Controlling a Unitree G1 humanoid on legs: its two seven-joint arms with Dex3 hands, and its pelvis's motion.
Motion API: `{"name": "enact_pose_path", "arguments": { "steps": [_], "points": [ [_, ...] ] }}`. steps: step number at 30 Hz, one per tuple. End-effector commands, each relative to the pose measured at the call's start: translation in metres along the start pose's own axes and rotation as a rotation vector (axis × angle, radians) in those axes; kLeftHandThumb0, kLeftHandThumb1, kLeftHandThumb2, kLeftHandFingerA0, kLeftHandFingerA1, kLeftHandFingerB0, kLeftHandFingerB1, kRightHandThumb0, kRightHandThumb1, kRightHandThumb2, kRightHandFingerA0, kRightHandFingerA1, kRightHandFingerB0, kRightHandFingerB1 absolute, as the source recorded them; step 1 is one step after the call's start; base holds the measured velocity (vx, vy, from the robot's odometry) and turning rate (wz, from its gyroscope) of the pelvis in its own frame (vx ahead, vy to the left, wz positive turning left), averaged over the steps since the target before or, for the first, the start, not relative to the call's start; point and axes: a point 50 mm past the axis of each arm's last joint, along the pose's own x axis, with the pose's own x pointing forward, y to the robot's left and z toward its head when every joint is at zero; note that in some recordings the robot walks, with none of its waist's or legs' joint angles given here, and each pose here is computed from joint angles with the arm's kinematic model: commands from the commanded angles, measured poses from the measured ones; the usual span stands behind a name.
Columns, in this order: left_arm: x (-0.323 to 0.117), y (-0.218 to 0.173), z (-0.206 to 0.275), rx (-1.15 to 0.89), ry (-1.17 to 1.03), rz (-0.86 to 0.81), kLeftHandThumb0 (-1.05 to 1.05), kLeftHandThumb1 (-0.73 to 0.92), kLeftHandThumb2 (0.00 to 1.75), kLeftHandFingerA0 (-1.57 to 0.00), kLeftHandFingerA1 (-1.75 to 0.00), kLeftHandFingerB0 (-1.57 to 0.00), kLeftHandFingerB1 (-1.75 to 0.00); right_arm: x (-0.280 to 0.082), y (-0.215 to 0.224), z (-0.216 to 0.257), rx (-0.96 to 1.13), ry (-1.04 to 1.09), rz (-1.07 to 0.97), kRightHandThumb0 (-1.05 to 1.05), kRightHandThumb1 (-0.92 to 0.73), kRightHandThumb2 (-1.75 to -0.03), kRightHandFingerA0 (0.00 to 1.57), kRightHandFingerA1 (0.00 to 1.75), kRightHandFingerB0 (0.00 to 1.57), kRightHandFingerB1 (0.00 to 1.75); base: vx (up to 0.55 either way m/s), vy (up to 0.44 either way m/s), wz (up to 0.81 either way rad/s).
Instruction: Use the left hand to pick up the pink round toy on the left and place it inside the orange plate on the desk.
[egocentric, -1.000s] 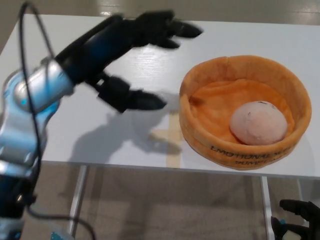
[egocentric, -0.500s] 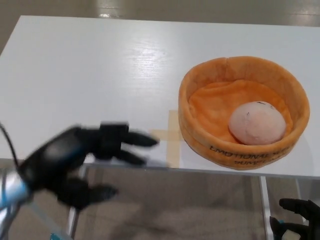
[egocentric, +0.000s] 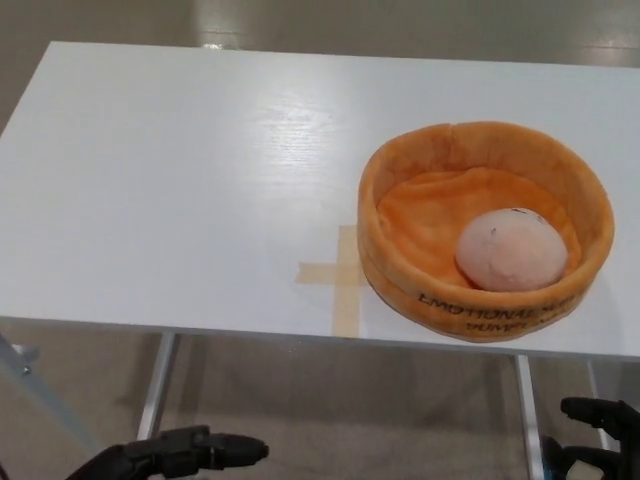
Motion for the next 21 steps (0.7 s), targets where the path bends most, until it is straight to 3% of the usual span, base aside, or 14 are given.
{"name": "enact_pose_path", "arguments": {
  "steps": [1, 4, 5, 7, 8, 11, 12, 18, 19, 21],
  "points": [
    [0.007, 0.028, -0.061, 0.089, 0.288, 0.261, -0.65, 0.73, 0.63, -0.63, -0.44, -0.55, -0.39, -0.003, -0.007, -0.01, -0.023, 0.029, -0.014, -0.27, -0.21, -0.98, 0.43, 1.15, 0.53, 1.06, 0.0, 0.0, 0.0],
    [0.005, 0.037, -0.073, 0.096, 0.382, 0.354, -0.63, 0.72, 0.62, -0.61, -0.44, -0.54, -0.39, -0.003, -0.007, -0.011, -0.039, 0.028, -0.018, -0.26, -0.23, -0.96, 0.42, 1.11, 0.52, 1.03, 0.0, 0.0, 0.0],
    [0.004, 0.038, -0.075, 0.093, 0.402, 0.377, -0.6, 0.59, 0.98, -0.56, -0.61, -0.38, -0.5, -0.004, -0.007, -0.012, -0.04, 0.029, -0.018, -0.25, -0.23, -0.96, 0.42, 1.11, 0.53, 1.03, 0.0, 0.0, 0.0],
    [0.004, 0.04, -0.078, 0.091, 0.42, 0.397, -0.6, 0.59, 0.98, -0.56, -0.61, -0.38, -0.5, -0.004, -0.007, -0.013, -0.04, 0.03, -0.018, -0.25, -0.23, -0.96, 0.42, 1.11, 0.53, 1.03, 0.0, 0.0, 0.0],
    [0.003, 0.046, -0.083, 0.114, 0.501, 0.449, -0.66, 0.7, 0.62, -0.5, -0.37, -0.51, -0.37, -0.004, -0.007, -0.014, -0.034, 0.035, -0.014, -0.23, -0.24, -0.95, 0.41, 1.06, 0.51, 1.01, 0.0, 0.0, 0.0],
    [0.0, 0.051, -0.087, 0.125, 0.569, 0.51, -0.69, 0.68, 0.62, -0.44, -0.35, -0.49, -0.36, -0.005, -0.008, -0.015, -0.03, 0.038, -0.01, -0.21, -0.24, -0.96, 0.41, 1.07, 0.51, 1.0, 0.0, 0.0, 0.0],
    [0.001, 0.055, -0.087, 0.119, 0.584, 0.548, -0.76, 0.58, 0.92, -0.4, -0.48, -0.35, -0.44, -0.005, -0.008, -0.016, -0.021, 0.046, -0.01, -0.19, -0.26, -0.93, 0.41, 1.08, 0.51, 1.01, 0.0, 0.0, 0.0],
    [0.013, 0.059, -0.081, 0.103, 0.546, 0.582, -0.71, 0.53, 0.92, -0.38, -0.49, -0.33, -0.45, -0.005, -0.007, -0.015, -0.016, 0.049, -0.01, -0.18, -0.27, -0.91, 0.39, 1.06, 0.52, 1.0, 0.0, 0.0, 0.0],
    [0.016, 0.058, -0.08, 0.094, 0.539, 0.583, -0.7, 0.64, 0.6, -0.46, -0.36, -0.46, -0.35, -0.005, -0.007, -0.015, -0.023, 0.048, -0.01, -0.2, -0.27, -0.91, 0.4, 1.04, 0.52, 1.0, 0.0, 0.0, 0.0],
    [0.021, 0.055, -0.081, 0.083, 0.535, 0.585, -0.74, 0.58, 0.63, -0.47, -0.38, -0.46, -0.36, -0.005, -0.007, -0.015, -0.021, 0.051, -0.007, -0.17, -0.27, -0.92, 0.37, 1.06, 0.51, 1.03, 0.0, 0.0, 0.0]
  ]
}}
